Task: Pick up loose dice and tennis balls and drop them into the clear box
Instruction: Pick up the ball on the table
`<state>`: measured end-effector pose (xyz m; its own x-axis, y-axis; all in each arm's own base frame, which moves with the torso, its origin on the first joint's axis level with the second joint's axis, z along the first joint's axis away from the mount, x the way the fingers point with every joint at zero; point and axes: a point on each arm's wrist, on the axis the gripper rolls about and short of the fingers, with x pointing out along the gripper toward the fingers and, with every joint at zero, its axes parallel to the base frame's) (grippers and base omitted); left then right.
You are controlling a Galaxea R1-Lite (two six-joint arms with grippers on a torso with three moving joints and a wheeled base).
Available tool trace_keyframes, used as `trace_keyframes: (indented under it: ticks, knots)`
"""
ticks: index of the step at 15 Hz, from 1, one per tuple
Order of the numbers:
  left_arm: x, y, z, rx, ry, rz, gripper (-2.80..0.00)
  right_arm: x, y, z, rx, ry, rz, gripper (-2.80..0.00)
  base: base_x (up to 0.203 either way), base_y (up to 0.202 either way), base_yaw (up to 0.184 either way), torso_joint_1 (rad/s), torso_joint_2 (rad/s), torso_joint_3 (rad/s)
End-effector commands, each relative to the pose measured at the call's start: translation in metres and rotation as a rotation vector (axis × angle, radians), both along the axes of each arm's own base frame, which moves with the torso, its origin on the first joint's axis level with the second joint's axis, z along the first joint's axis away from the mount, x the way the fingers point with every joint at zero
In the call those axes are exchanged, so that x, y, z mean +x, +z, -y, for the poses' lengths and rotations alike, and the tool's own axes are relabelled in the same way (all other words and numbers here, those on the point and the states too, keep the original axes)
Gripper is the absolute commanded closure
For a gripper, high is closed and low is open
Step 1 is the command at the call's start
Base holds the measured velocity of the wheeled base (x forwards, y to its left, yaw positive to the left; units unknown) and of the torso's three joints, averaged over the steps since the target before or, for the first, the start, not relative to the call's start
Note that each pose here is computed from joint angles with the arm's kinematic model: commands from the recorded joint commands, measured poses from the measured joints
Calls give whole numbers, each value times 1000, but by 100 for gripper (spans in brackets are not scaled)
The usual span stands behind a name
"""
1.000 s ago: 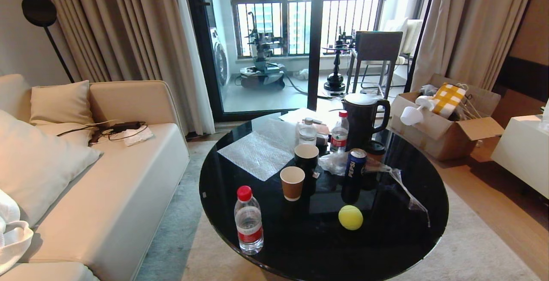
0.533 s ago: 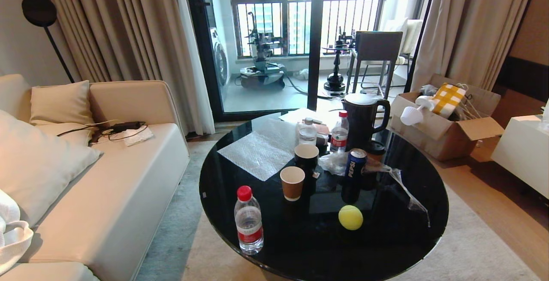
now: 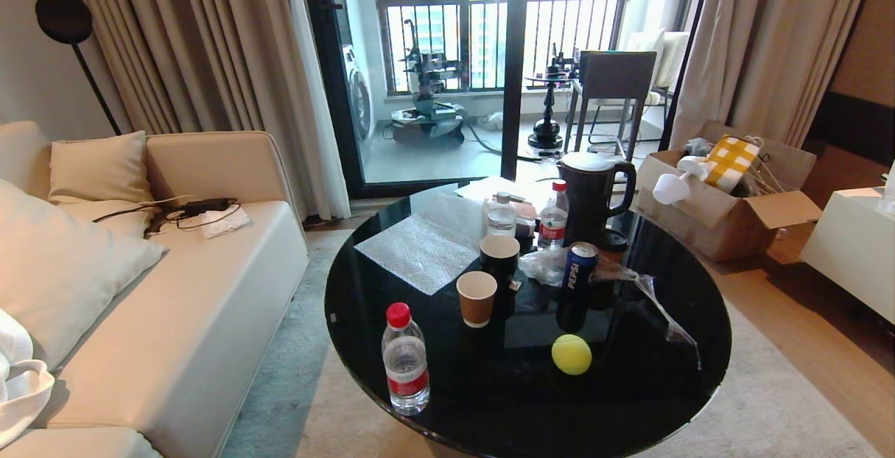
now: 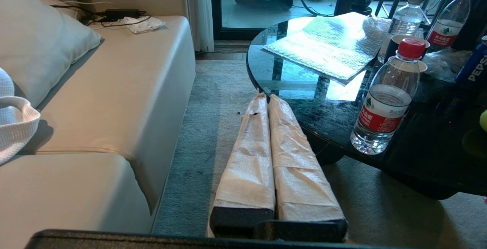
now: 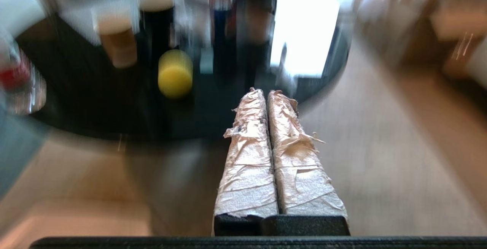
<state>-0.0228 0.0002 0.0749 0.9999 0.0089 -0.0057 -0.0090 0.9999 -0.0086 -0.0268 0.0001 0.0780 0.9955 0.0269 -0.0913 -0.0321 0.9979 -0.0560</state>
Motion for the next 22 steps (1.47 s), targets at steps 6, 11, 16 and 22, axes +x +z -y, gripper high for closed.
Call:
trace_keyframes:
  ticks: [6, 11, 16, 22]
  knots:
    - [0, 0, 0, -1, 0, 0, 0, 5, 92, 0, 32, 11, -127, 0, 0, 0, 0, 0, 0, 0]
    - [0, 0, 0, -1, 0, 0, 0, 25, 88, -1, 36, 38, -257, 0, 0, 0, 0, 0, 0, 0]
    - [0, 0, 0, -1, 0, -2, 0, 42, 90, -3, 49, 84, -330, 0, 0, 0, 0, 0, 0, 0]
    - [0, 0, 0, -1, 0, 0, 0, 56, 109, -3, 52, 99, -261, 0, 0, 0, 0, 0, 0, 0]
